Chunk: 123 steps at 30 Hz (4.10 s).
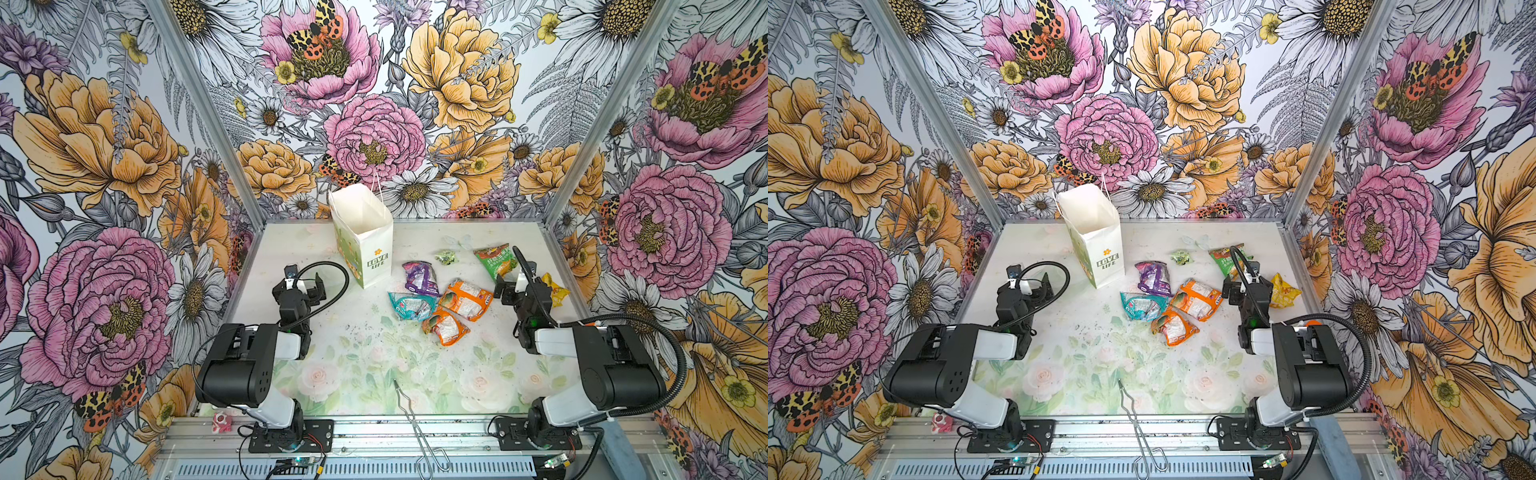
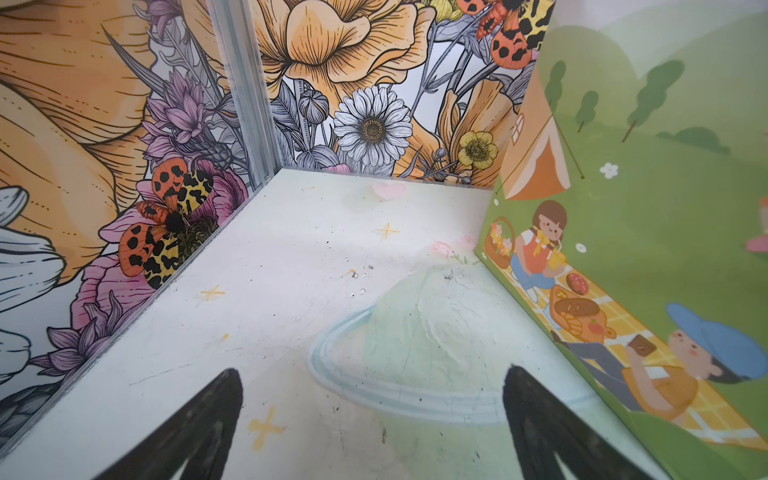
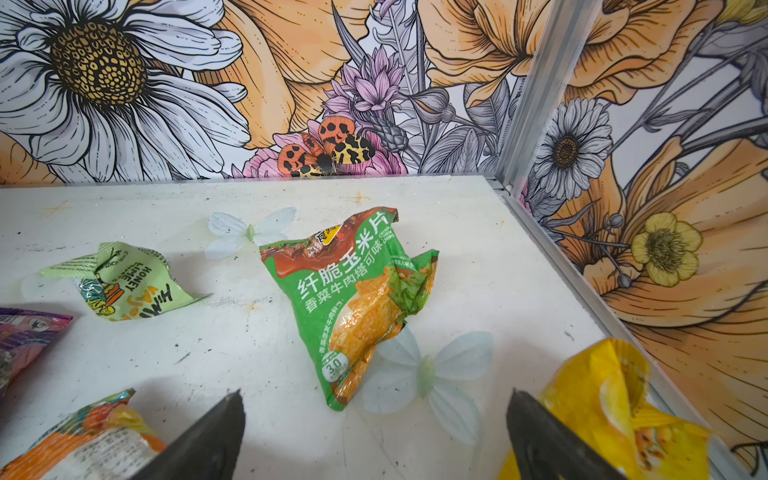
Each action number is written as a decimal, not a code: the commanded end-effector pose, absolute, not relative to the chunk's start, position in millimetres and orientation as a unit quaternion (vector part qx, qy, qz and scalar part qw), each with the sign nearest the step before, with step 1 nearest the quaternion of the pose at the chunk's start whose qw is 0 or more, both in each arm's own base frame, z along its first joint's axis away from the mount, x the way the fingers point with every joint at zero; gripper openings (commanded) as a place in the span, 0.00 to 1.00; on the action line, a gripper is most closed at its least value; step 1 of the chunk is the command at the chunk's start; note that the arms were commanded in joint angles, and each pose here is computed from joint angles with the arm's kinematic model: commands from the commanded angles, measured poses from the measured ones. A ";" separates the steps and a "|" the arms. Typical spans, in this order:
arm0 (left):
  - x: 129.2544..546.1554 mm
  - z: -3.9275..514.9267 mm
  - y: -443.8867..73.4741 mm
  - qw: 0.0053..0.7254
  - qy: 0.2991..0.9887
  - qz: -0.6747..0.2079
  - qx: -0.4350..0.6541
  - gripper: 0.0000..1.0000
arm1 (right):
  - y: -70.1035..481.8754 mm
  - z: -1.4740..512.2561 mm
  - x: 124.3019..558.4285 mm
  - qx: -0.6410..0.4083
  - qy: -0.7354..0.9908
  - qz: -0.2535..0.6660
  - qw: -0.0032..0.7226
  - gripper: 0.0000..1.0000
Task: Place the snacks into the paper bag
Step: 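Raise both arms from rest toward the paper bag and snacks, then grasp the bag rim with the left gripper while the right moves over snacks, then hold the bag with the left gripper while lowering the right to the teal packet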
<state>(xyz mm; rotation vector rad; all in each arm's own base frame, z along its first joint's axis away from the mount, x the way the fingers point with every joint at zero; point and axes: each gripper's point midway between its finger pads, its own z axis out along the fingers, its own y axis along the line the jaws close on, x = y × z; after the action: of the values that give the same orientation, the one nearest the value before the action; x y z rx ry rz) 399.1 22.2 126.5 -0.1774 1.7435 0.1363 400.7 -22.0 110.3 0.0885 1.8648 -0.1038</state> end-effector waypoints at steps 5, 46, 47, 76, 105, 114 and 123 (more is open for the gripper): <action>392.9 144.8 27.1 0.655 0.746 0.082 -0.089 0.99 | -23.3 122.2 402.9 0.037 0.800 -0.045 0.597 0.98; 446.6 299.8 -113.8 0.481 0.827 -0.069 -0.283 0.99 | 119.2 226.6 431.2 -0.107 0.888 0.199 0.401 0.97; 452.7 295.1 -115.3 0.475 0.830 -0.069 -0.284 0.99 | 119.7 225.1 430.7 -0.108 0.889 0.199 0.399 0.97; 479.8 276.2 -116.9 0.449 0.837 -0.085 -0.302 0.56 | 124.3 206.1 427.8 -0.112 0.897 0.203 0.377 0.93; 485.2 255.7 -119.6 0.419 0.853 -0.099 -0.296 0.16 | 131.3 205.6 425.7 -0.119 0.896 0.205 0.375 0.91; 485.5 255.4 -120.4 0.415 0.857 -0.105 -0.287 0.00 | 135.6 209.2 423.5 -0.111 0.895 0.217 0.374 0.90; 479.3 270.6 -129.6 0.424 0.861 -0.135 -0.246 0.00 | 152.5 194.5 418.1 -0.011 0.909 0.267 0.321 0.86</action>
<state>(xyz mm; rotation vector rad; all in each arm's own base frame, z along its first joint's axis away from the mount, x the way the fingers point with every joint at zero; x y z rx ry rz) 486.1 -123.9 262.5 -0.6917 2.1382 -0.2839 421.1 143.0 206.4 -0.1417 2.3340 0.6267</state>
